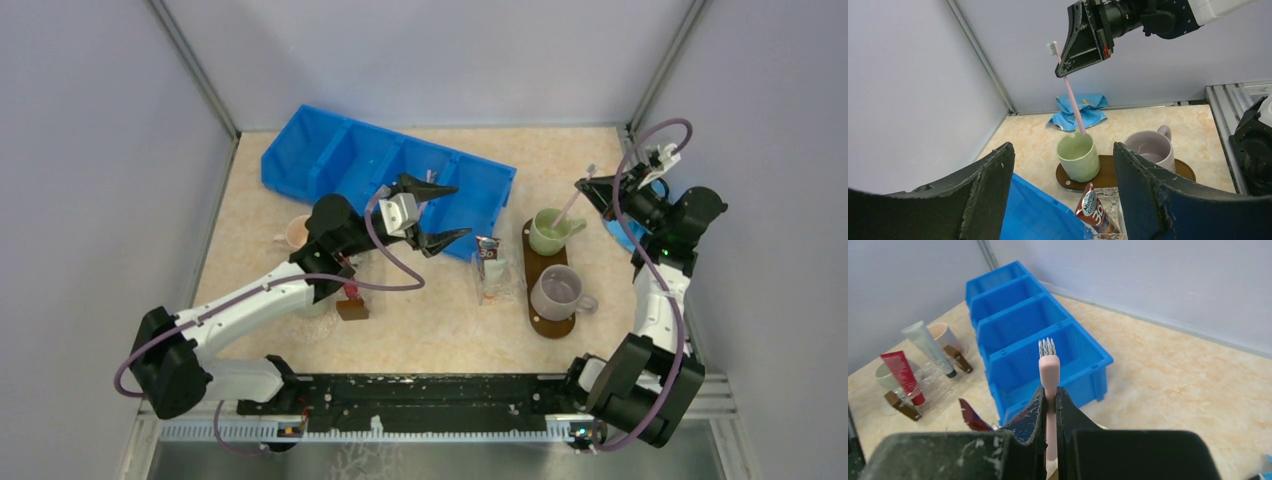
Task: Prepare toiletry sets of a toothbrush and toothpaste on the tray
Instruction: Place the toothbrush in the cup.
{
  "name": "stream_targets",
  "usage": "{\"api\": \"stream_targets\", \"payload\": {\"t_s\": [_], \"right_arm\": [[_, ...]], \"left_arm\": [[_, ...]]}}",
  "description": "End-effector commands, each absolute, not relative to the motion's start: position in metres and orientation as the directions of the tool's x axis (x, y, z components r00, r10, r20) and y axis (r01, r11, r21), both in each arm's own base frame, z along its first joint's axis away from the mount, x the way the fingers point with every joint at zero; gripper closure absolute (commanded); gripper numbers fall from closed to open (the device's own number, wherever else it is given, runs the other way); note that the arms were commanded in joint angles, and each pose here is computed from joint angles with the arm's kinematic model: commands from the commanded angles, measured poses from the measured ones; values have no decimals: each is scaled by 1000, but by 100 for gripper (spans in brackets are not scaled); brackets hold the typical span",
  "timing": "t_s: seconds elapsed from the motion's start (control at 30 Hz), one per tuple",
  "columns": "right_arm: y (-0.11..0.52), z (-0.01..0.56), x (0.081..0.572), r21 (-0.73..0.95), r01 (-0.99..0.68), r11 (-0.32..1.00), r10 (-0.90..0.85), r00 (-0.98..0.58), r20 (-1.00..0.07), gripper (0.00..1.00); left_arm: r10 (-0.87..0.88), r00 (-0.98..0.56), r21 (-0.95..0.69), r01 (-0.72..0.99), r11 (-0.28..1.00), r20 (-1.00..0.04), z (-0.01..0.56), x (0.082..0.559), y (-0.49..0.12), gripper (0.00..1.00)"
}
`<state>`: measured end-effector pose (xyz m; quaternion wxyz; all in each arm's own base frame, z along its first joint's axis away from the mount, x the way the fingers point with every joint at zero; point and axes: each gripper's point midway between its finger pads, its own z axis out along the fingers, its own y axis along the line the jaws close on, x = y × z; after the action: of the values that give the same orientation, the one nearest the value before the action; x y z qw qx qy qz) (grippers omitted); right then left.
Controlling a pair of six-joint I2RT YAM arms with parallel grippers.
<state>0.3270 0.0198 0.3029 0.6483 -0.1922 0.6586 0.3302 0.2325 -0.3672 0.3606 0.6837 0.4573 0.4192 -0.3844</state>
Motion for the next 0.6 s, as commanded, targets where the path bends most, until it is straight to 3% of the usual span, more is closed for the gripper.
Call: {"api": "stream_targets", "payload": {"t_s": [0.0,0.57], "right_arm": [[2,307,340,92,-596,798,119,6,-993,100],[-5,247,371,137,-513,847,112,-81,-990,100]], "left_arm": [[-110,405,357,883,305,-908,360,230,-361,23],[-191,420,363,891,274,-887,354,220,-358,19]]}}
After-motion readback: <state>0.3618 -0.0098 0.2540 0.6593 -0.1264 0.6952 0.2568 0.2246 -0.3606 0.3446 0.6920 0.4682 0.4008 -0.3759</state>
